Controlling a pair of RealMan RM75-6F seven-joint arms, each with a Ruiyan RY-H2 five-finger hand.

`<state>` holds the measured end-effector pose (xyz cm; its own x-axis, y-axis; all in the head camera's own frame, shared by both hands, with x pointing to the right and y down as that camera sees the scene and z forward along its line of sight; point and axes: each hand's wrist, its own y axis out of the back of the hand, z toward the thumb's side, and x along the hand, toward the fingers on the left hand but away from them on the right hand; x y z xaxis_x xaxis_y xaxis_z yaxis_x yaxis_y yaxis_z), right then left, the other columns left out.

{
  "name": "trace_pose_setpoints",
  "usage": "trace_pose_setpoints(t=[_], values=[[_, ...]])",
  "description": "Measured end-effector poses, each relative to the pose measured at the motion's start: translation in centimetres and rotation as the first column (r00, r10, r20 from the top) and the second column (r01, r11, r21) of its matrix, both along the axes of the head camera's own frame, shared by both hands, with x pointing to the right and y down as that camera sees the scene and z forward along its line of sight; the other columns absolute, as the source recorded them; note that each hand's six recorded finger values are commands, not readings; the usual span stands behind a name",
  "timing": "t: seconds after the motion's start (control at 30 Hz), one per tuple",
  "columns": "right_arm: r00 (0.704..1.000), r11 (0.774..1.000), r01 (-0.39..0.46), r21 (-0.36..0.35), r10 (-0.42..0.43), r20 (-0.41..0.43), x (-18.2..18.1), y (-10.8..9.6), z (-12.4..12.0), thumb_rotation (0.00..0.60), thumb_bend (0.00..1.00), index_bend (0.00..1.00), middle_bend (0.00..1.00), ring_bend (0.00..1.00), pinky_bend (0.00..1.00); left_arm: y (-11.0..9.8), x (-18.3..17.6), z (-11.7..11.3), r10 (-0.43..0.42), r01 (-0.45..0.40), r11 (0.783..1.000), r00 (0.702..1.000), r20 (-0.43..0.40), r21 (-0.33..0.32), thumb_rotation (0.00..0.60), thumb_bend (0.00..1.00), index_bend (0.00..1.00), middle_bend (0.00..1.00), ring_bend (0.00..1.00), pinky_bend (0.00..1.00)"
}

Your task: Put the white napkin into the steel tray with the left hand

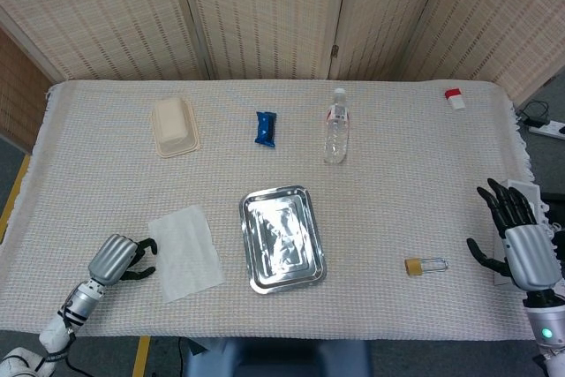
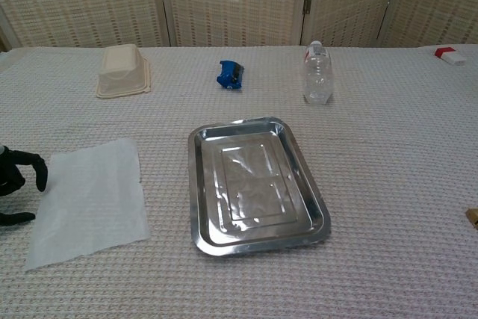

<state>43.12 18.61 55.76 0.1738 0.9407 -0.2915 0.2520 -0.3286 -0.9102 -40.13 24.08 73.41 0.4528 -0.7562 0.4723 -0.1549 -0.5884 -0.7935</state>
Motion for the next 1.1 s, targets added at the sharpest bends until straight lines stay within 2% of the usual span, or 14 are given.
trace_pose_setpoints(t=[0.23, 0.43, 0.57, 0.83, 1.1], values=[[1.0, 1.0, -0.012, 0.009, 0.012, 0.001, 0.3, -0.2, -0.3, 0.6, 0.4, 0.0, 0.0, 0.0, 0.0, 0.1, 1.1, 0.4, -0.018, 0.018, 1.0, 0.999, -0.038, -0.007, 0.6, 0.46, 0.57, 1.0, 1.0, 1.0], [1.0, 1.0, -0.009, 0.004, 0.009, -0.001, 0.3, -0.1, -0.2, 0.6, 0.4, 0.0, 0.0, 0.0, 0.0, 0.4, 1.9, 0.1, -0.038, 0.039, 0.999, 0.996, -0.081, 0.014, 0.6, 0.54, 0.56, 1.0, 1.0, 1.0], [1.0, 1.0, -0.008, -0.001, 0.008, -0.001, 0.2, -0.1, -0.1, 0.6, 0.4, 0.0, 0.0, 0.0, 0.0, 0.3, 2.5, -0.3, -0.058, 0.063, 0.997, 0.992, -0.116, 0.042, 0.6, 0.56, 0.58, 1.0, 1.0, 1.0], [1.0, 1.0, -0.008, -0.008, 0.008, -0.001, 0.2, 0.0, -0.1, 0.6, 0.4, 0.0, 0.0, 0.0, 0.0, 0.2, 2.5, -0.5, -0.068, 0.075, 0.996, 0.99, -0.121, 0.055, 0.6, 0.57, 0.6, 1.0, 1.0, 1.0], [1.0, 1.0, -0.001, -0.009, 0.001, 0.002, 0.1, 0.1, -0.1, 0.6, 0.4, 0.0, 0.0, 0.0, 0.0, -1.2, 1.7, -2.0, -0.104, 0.124, 0.983, 0.983, -0.148, 0.134, 0.6, 0.58, 0.6, 1.0, 1.0, 1.0]])
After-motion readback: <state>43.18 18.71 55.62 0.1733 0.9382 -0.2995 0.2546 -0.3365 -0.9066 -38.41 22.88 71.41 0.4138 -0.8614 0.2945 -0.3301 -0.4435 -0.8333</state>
